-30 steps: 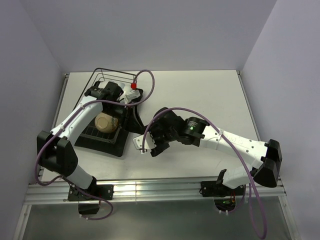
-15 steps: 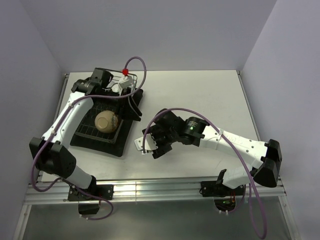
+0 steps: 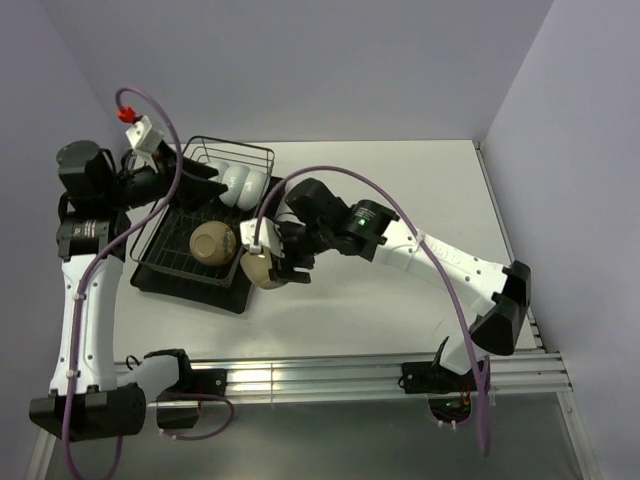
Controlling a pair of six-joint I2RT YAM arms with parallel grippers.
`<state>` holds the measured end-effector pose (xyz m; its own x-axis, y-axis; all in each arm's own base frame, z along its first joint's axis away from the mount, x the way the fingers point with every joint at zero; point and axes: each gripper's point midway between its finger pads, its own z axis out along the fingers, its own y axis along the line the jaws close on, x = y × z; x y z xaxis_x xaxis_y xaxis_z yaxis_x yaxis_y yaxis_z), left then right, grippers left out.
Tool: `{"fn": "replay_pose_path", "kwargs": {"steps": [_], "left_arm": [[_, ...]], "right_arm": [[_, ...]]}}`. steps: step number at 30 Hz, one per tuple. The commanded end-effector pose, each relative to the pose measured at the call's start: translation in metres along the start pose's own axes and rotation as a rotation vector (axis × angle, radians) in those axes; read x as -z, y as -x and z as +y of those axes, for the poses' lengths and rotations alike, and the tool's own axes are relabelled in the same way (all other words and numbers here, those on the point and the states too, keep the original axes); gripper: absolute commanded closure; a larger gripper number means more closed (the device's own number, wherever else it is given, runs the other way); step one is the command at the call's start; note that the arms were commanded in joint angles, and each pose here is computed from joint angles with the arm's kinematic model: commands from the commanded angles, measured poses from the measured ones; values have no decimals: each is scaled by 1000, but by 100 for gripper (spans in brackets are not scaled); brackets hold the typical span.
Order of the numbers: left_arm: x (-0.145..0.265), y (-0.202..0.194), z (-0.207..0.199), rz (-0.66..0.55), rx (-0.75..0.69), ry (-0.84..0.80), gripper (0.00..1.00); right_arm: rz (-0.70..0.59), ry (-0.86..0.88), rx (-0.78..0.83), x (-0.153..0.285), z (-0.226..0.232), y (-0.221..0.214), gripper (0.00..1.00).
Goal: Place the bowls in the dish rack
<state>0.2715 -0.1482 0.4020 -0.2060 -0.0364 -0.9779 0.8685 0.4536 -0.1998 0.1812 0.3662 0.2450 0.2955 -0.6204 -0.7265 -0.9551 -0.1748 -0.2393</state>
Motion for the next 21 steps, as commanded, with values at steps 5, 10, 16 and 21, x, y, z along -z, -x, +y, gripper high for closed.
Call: {"fn": "replay_pose_path", "kwargs": {"steps": [5, 10, 16, 21], "left_arm": [[30, 30, 10, -146, 76, 127, 43], [47, 30, 16, -174, 112, 184, 44], [65, 36, 4, -194, 99, 237, 44], [83, 44, -2, -247, 86, 305, 43]], "right_arm": [[-274, -48, -222, 8, -50, 95, 100], [-375, -64, -337, -6, -83, 128, 100], [-461, -44, -480, -32, -111, 152, 100], [-507, -46, -531, -56, -129, 161, 100]]}}
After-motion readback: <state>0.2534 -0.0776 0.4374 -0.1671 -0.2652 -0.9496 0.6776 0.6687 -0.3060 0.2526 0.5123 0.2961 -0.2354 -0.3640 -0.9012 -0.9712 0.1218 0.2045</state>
